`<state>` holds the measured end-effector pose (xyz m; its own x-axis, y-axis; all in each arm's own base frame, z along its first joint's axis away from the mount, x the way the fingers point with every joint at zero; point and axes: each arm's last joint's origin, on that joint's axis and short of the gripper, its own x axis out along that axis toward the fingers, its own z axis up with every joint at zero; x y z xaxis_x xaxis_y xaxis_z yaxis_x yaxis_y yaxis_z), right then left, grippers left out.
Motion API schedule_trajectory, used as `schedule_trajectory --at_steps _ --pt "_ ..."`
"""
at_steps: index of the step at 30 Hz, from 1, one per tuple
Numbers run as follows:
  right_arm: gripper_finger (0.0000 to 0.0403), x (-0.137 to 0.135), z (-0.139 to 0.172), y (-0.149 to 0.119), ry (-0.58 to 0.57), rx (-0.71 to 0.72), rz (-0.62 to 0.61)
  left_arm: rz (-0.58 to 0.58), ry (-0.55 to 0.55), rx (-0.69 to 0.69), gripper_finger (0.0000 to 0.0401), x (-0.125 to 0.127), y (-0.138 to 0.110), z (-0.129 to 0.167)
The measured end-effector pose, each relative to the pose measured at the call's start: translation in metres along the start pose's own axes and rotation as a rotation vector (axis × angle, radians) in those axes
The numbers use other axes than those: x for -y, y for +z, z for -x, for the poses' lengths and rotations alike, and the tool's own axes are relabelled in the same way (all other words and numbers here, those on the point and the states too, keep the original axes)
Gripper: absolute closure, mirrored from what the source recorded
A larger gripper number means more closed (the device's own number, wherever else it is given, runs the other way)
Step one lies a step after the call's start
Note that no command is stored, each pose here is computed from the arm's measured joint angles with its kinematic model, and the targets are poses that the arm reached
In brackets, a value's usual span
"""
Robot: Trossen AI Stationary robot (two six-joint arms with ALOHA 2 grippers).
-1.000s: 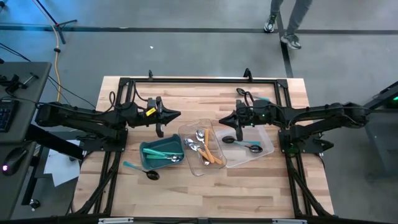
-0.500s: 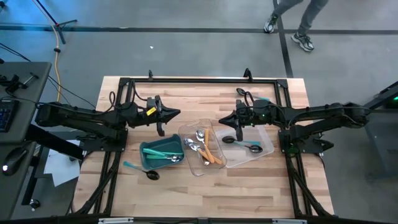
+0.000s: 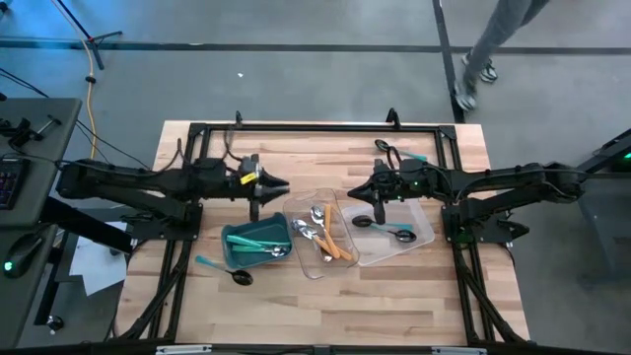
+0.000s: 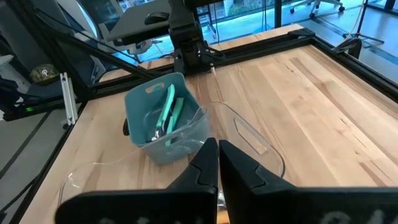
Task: Sort silverware by color (type)
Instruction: Put the blue spoon into the white bin
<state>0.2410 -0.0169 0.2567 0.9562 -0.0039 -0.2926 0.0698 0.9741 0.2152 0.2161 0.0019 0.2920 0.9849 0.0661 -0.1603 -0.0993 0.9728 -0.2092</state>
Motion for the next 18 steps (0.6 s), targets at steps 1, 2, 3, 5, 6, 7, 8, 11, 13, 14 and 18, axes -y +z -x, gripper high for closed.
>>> schedule_trajectory --at_steps 1,2,3,5,6,7,8,11,13,14,18 --pt "0.0403 0.000 0.000 0.000 -0.001 -0.001 0.000 -0.012 -0.023 -0.063 0.0287 0.004 0.007 0.002" --pt "0.0403 0.000 0.000 0.000 -0.001 -0.002 0.000 -0.022 -0.046 -0.124 0.0275 0.008 0.013 0.005" --pt "0.0403 0.000 0.000 0.000 -0.001 -0.003 0.000 -0.030 -0.069 -0.184 0.0262 0.013 0.019 0.008" --pt "0.0403 0.000 0.000 0.000 -0.001 -0.003 0.001 -0.039 -0.113 -0.302 0.0243 0.022 0.028 0.017" --pt "0.0403 0.000 0.000 0.000 -0.001 -0.003 0.002 -0.045 -0.132 -0.357 0.0235 0.027 0.032 0.023" --pt "0.0403 0.000 0.000 0.000 -0.002 -0.003 0.003 -0.052 -0.153 -0.407 0.0229 0.032 0.035 0.028" --pt "0.0403 0.000 0.000 0.000 -0.010 -0.001 0.002 -0.056 -0.168 -0.459 0.0225 0.037 0.037 0.034" --pt "0.0403 0.001 0.000 0.000 -0.024 0.002 -0.004 -0.049 -0.190 -0.620 0.0220 0.049 0.036 0.052" --pt "0.0403 0.001 0.000 0.000 -0.035 0.004 -0.004 -0.039 -0.198 -0.721 0.0222 0.056 0.030 0.062" --pt "0.0403 0.001 0.000 0.000 -0.037 0.004 -0.004 -0.033 -0.199 -0.776 0.0223 0.060 0.025 0.067" --pt "0.0403 0.001 0.000 0.000 -0.045 0.004 -0.004 -0.031 -0.183 -0.982 0.0231 0.070 0.000 0.083"
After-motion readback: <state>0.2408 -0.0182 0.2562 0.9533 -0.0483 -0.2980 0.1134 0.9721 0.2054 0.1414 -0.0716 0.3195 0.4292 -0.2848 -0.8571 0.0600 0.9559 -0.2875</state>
